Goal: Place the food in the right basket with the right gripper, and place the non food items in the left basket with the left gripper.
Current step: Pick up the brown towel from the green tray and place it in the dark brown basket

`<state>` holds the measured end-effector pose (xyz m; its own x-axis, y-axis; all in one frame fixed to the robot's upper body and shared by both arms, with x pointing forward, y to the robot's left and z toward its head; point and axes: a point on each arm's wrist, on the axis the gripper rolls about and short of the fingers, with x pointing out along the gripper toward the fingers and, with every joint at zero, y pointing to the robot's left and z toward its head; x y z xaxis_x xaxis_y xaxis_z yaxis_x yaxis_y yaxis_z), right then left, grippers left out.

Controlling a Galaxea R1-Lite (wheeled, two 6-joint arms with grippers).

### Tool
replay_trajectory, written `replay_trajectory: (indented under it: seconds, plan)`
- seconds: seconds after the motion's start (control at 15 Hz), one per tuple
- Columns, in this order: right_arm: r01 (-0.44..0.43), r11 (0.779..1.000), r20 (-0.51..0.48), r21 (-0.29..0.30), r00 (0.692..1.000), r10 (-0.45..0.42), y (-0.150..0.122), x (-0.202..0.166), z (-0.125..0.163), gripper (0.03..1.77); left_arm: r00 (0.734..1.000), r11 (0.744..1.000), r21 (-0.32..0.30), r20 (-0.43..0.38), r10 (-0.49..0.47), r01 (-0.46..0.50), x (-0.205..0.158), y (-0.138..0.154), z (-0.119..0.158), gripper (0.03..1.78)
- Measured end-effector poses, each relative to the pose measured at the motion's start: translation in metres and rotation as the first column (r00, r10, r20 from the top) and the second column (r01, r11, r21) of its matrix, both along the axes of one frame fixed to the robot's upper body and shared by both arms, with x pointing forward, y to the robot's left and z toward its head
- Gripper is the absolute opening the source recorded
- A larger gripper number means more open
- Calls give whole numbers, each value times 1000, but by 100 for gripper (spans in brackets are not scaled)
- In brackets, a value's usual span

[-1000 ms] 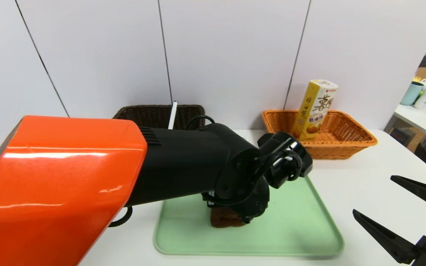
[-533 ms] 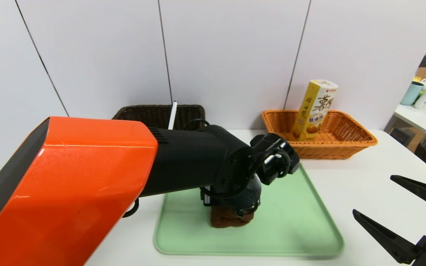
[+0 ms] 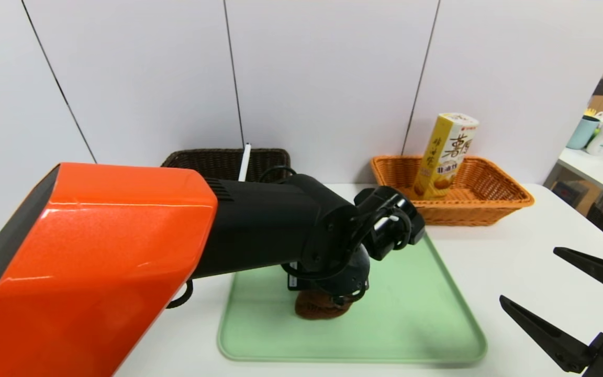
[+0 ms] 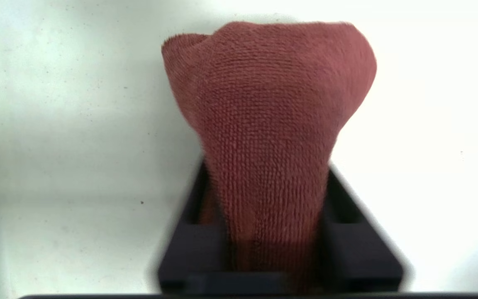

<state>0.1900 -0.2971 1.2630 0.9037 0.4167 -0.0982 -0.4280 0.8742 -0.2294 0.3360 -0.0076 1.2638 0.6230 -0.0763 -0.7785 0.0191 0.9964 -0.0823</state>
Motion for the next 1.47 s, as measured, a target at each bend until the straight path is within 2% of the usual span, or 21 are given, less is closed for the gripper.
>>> replay_trajectory:
  seconds: [0.27, 0.53, 0.67, 1.0, 1.47]
  plan:
    - [0, 1000, -2, -1, 1000, 0, 0, 0, -1, 170, 1000, 1000, -19, 21, -20, 21, -11, 0, 14, 42]
    - [-2, 1000, -6, -3, 1000, 2, 0, 0, -1, 170, 996, 996, -68, 70, -61, 66, -32, 4, 45, 42]
    - [1, 1000, -28, -11, 1000, -2, 0, 0, -4, 170, 990, 994, -72, 124, -71, 81, -41, 11, 65, 42]
    - [2, 1000, -30, -13, 1000, -2, 0, 0, -3, 170, 956, 994, -65, 286, -65, 87, -54, 45, 119, 42]
    - [2, 1000, -23, -20, 1000, -2, 0, 1, -1, 170, 896, 997, -69, 439, 69, -43, -22, 110, 173, 42]
